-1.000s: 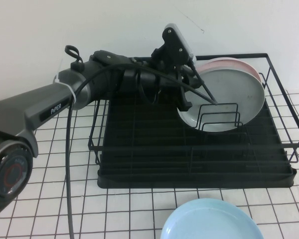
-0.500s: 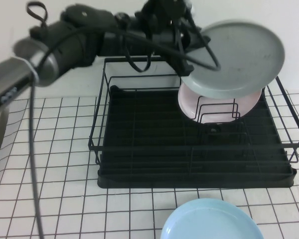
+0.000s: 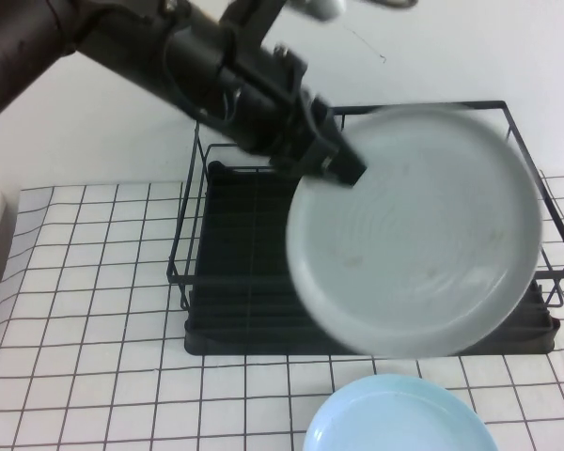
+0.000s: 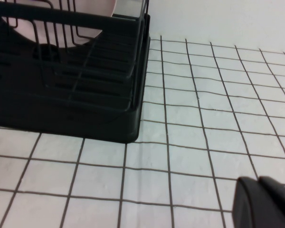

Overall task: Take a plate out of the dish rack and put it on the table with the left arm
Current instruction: Place the plate from the table

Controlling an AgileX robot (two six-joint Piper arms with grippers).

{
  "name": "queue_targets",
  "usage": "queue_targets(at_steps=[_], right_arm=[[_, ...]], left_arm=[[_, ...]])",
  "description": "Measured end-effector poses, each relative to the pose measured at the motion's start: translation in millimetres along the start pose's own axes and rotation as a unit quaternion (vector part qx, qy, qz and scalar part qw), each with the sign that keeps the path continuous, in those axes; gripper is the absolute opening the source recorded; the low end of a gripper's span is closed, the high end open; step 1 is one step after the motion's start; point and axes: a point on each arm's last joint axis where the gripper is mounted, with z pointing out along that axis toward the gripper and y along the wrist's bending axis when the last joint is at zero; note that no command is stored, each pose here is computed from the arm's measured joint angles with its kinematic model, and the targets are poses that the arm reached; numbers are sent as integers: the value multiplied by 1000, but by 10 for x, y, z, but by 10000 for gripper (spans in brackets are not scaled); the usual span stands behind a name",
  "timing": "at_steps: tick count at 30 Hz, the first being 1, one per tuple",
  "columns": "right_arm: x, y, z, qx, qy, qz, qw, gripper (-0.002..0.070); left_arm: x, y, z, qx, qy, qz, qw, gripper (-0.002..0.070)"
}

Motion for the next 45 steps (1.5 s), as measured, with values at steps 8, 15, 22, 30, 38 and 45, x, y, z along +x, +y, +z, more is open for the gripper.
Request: queue_targets(at_steps=[8, 15, 22, 30, 38, 45], right_arm=[[0, 0, 0, 0, 0, 0, 1000, -1], [0, 0, 0, 0, 0, 0, 1000, -1], [0, 0, 0, 0, 0, 0, 1000, -1], [0, 0, 0, 0, 0, 0, 1000, -1], [0, 0, 0, 0, 0, 0, 1000, -1], [0, 0, 0, 0, 0, 0, 1000, -1]], left_arm=[[265, -78, 176, 5, 98, -96, 991, 81], [663, -306, 635, 65, 173, -139, 973, 81], [874, -255, 940, 77, 191, -186, 961, 81], [1087, -49, 1295, 74, 236, -230, 941, 81], [1186, 27, 1404, 65, 259, -237, 934, 81], [1251, 85, 1496, 60, 267, -244, 930, 81]])
